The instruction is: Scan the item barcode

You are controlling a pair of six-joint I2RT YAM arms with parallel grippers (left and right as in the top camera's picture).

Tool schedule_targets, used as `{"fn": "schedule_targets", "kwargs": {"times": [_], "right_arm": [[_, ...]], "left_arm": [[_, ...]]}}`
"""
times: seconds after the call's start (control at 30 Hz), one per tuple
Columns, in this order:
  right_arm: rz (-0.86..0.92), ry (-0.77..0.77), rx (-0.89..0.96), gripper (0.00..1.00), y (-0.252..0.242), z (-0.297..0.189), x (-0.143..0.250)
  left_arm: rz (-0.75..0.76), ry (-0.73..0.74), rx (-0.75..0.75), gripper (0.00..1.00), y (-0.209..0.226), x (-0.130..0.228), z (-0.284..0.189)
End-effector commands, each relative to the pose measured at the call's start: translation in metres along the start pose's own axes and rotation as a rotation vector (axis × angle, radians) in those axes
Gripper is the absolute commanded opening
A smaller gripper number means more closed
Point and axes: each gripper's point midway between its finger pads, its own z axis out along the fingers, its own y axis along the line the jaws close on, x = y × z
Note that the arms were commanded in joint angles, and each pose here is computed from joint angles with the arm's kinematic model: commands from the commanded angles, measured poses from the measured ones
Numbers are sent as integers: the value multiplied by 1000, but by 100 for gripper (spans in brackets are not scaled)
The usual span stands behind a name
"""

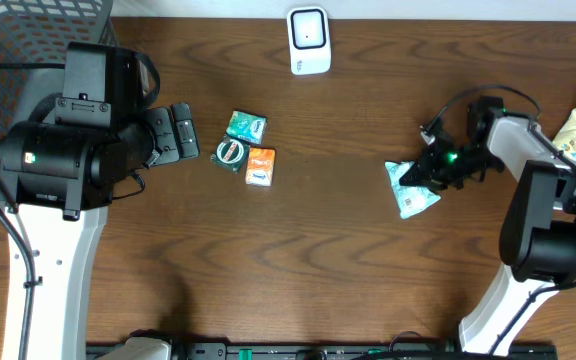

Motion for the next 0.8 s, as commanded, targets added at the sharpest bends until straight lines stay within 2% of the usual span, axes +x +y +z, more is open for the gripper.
{"fn": "schedule_targets", "kwargs": {"times": [0.0,0.17,0.2,0.3,0.33,0.5,0.77], "right_arm": [[-22,-13,191,1,4,-13,-20],[-1,-84,729,1,-4,-36,-33],[31,-166,917,1,-2,-47,-38],[-10,-273,1119,1,13,-53,-41],[-61,-352,1229,1,28,-55,-43],[-192,-493,1354,1,55,-36,-39],[-268,-500,1317,4,54,6,-21]], "left_arm": [[-7,8,2,98,1,2,1],[-7,8,2,97,1,2,1],[-7,8,2,98,1,2,1],[-7,8,2,98,1,2,1],[-7,8,2,98,1,2,1],[-7,8,2,98,1,2,1],[-7,8,2,98,1,2,1]]}}
